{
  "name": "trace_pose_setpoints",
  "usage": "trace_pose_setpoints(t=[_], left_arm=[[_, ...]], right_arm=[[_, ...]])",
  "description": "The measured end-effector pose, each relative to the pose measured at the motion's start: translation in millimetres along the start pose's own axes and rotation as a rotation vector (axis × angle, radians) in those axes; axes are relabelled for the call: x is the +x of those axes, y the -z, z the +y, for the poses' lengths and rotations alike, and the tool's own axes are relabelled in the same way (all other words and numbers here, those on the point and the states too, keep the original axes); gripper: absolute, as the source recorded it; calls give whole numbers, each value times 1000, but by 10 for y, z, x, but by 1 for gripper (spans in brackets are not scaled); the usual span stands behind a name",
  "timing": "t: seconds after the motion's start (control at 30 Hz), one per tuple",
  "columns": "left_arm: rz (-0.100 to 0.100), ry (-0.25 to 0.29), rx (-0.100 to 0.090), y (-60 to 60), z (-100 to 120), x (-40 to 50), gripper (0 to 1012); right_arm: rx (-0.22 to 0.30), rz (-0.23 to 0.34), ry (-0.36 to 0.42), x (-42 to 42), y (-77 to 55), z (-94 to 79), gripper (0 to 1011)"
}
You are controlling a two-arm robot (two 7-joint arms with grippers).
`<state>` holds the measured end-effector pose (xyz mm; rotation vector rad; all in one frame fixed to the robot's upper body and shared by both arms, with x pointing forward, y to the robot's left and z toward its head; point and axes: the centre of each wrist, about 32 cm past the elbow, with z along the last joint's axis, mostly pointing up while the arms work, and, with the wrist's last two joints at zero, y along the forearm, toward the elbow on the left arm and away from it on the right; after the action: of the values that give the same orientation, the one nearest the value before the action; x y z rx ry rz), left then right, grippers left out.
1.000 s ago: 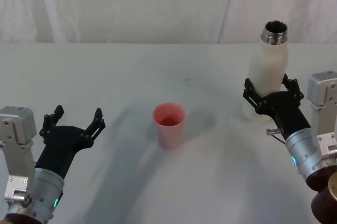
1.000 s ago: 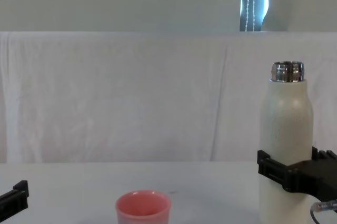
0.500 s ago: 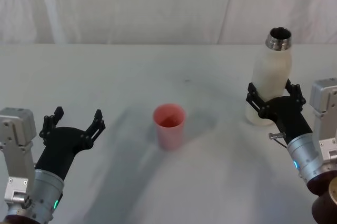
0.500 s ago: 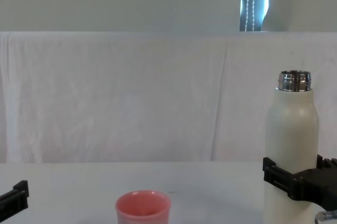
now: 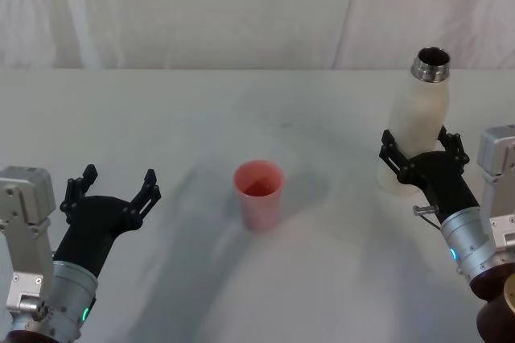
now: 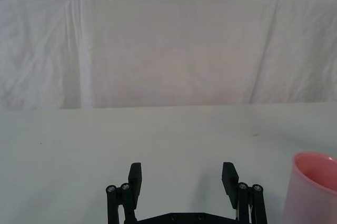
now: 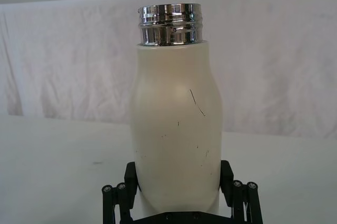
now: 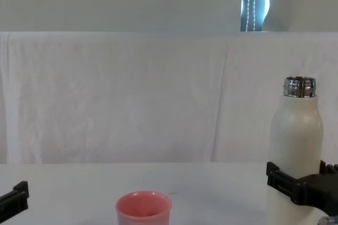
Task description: Grasp the thermos with one hand and pour water into the cup lid.
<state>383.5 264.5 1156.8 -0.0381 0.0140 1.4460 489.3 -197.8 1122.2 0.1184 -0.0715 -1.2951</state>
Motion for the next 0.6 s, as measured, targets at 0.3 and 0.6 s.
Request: trace_pose_setpoints(t=[0.3, 0.6], left_arm=[[0, 0, 0, 0, 0, 0, 1001], [0, 0, 0, 0, 0, 0, 1001]], right_arm=[[-10, 5, -3, 10, 1, 11, 957], [-11, 5, -5, 11, 0, 12, 957]])
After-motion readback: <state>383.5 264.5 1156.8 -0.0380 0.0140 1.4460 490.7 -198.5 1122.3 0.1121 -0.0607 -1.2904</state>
